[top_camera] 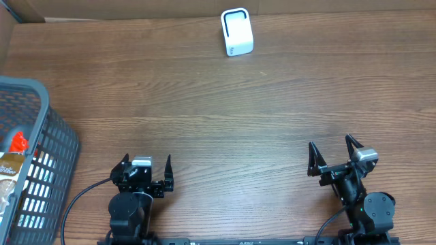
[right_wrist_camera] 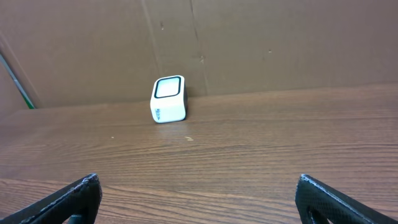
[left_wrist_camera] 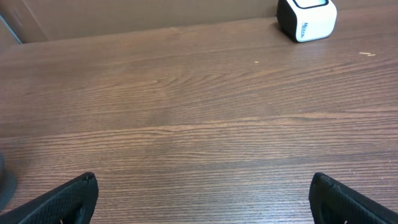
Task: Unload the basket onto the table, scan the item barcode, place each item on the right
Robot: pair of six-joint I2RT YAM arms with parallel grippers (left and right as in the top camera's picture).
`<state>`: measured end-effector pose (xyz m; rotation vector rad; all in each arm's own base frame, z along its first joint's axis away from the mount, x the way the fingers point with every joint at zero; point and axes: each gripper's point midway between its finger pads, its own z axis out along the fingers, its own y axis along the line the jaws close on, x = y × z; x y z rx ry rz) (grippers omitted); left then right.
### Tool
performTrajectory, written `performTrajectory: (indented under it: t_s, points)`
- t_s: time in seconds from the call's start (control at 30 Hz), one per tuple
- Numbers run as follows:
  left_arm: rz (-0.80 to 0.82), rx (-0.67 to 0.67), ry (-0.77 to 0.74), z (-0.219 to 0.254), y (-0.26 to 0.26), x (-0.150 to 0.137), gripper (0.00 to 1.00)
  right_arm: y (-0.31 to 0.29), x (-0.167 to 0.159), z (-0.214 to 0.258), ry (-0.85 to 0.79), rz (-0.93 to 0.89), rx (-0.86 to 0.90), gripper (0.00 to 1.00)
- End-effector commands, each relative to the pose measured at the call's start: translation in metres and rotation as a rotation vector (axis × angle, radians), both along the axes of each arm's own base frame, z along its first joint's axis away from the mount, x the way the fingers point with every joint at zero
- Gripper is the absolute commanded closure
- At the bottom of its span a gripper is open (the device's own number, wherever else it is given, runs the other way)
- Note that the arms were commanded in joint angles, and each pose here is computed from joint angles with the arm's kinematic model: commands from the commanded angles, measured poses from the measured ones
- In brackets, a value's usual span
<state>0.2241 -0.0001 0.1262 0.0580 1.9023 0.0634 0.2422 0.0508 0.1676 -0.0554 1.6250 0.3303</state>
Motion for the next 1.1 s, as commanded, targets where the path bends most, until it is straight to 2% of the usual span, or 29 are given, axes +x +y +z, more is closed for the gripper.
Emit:
performTrajectory:
  t_s: [0.0, 0.27, 0.63, 0.87, 1.0, 1.07]
  points:
    - [0.012, -0.009, -0.003, -0.001, 0.001, 0.000, 0.00, 0.000, 0.000, -0.002, -0.003, -0.004, -0.001, 0.00]
    - [0.007, -0.009, -0.026, 0.005, 0.001, 0.002, 0.00, 0.000, 0.000, -0.002, -0.002, -0.004, -0.001, 0.00]
    - [-0.131, -0.083, -0.083, 0.025, -0.026, 0.002, 0.00, 0.005, -0.001, 0.015, -0.068, 0.026, 0.008, 0.00]
    - [-0.156, -0.140, -0.105, 0.063, -0.032, 0.000, 0.00, 0.015, -0.011, 0.050, -0.079, 0.094, 0.010, 0.00]
    - [-0.168, -0.135, -0.088, 0.094, -0.034, 0.002, 0.00, 0.015, -0.014, 0.073, -0.043, 0.095, 0.007, 0.00]
    - [-0.225, -0.096, -0.059, 0.122, -0.042, 0.006, 0.00, 0.016, -0.017, 0.093, -0.011, 0.100, 0.005, 0.00]
